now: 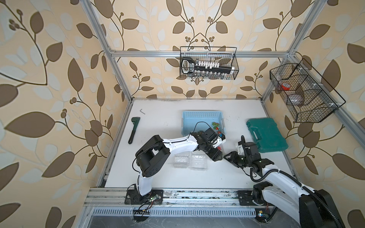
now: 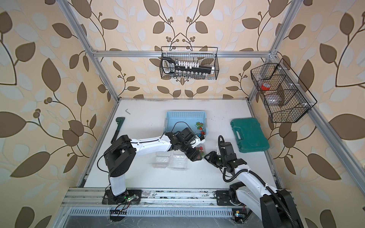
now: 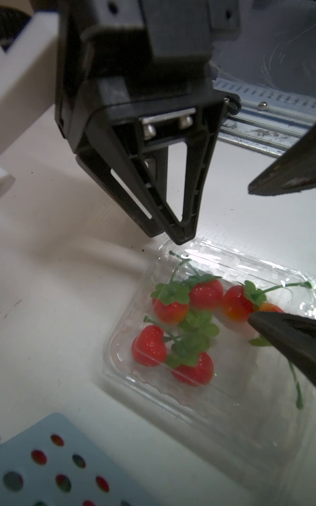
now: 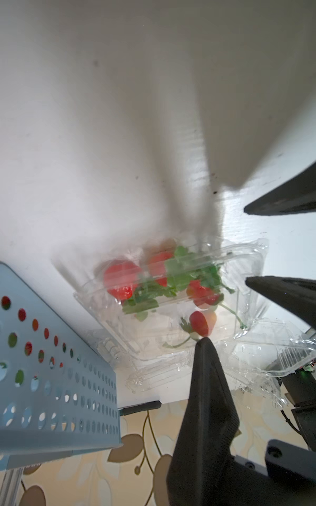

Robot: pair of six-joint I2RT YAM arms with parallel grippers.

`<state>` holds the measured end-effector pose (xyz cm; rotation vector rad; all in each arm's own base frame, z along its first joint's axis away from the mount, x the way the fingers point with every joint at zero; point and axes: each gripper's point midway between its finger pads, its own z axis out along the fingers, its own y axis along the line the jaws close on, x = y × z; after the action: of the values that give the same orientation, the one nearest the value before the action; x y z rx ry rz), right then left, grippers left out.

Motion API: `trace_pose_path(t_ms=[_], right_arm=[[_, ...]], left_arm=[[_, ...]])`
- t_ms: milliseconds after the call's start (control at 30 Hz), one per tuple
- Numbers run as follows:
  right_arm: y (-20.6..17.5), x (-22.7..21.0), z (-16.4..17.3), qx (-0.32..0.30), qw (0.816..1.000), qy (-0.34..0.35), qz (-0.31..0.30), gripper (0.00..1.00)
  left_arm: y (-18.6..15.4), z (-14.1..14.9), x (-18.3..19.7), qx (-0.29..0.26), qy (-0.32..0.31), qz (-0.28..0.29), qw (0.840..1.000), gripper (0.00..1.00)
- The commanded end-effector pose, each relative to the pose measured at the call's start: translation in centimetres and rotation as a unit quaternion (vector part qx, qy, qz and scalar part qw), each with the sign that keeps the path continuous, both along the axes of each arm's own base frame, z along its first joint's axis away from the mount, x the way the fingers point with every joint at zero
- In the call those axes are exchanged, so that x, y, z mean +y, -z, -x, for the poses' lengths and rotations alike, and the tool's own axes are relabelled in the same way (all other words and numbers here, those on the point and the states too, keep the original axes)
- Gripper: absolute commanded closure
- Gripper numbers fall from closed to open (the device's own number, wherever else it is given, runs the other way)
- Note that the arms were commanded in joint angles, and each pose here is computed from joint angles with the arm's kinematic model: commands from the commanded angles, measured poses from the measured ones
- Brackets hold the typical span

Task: Pack strawberries into containers
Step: Close the packing box at the center of the board, then move the packing box to the center of the board.

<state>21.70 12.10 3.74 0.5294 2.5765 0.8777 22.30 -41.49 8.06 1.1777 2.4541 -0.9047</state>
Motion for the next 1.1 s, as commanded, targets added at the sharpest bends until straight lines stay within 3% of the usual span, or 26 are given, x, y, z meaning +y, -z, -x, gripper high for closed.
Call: trace_pose_path(t_ms=[0, 333, 467, 567, 667, 767, 933, 1067], right_arm=[[-0.2, -1.0, 0.2, 0.005, 0.999, 0.008, 0.031, 0.60], [-2.8, -0.9, -0.7, -0.025, 0.999, -0.001, 0.035, 0.58], [-4.6, 0.2, -1.0, -0.053, 0.997, -0.040, 0.039, 0.59], [-7.1, 1.8, -1.3, -0.096, 0.988, -0.086, 0.089, 0.59], [-9.0, 5.1, -1.2, -0.118, 0.973, -0.151, 0.131, 0.59], [-9.2, 9.2, -0.8, -0.123, 0.957, -0.212, 0.154, 0.60], [-6.5, 14.2, -0.8, -0.089, 0.952, -0.260, 0.136, 0.61], [-4.6, 15.1, -1.8, -0.073, 0.954, -0.252, 0.147, 0.61]], left_arm=[[-1.5, -0.1, 0.0, -0.029, 0.006, 0.004, 1.000, 0.30], [-3.7, -0.8, 0.5, -0.061, -0.001, 0.006, 0.998, 0.29], [-6.5, -2.8, 2.0, -0.102, -0.048, 0.013, 0.994, 0.28], [-10.2, -5.4, 4.9, -0.140, -0.106, 0.030, 0.984, 0.27], [-14.2, -8.9, 10.4, -0.162, -0.196, 0.062, 0.965, 0.26], [-17.2, -12.6, 19.3, -0.190, -0.335, 0.076, 0.920, 0.24], [-16.5, -15.0, 31.4, -0.155, -0.483, 0.080, 0.858, 0.23], [-16.5, -15.2, 34.9, -0.129, -0.519, 0.092, 0.840, 0.23]])
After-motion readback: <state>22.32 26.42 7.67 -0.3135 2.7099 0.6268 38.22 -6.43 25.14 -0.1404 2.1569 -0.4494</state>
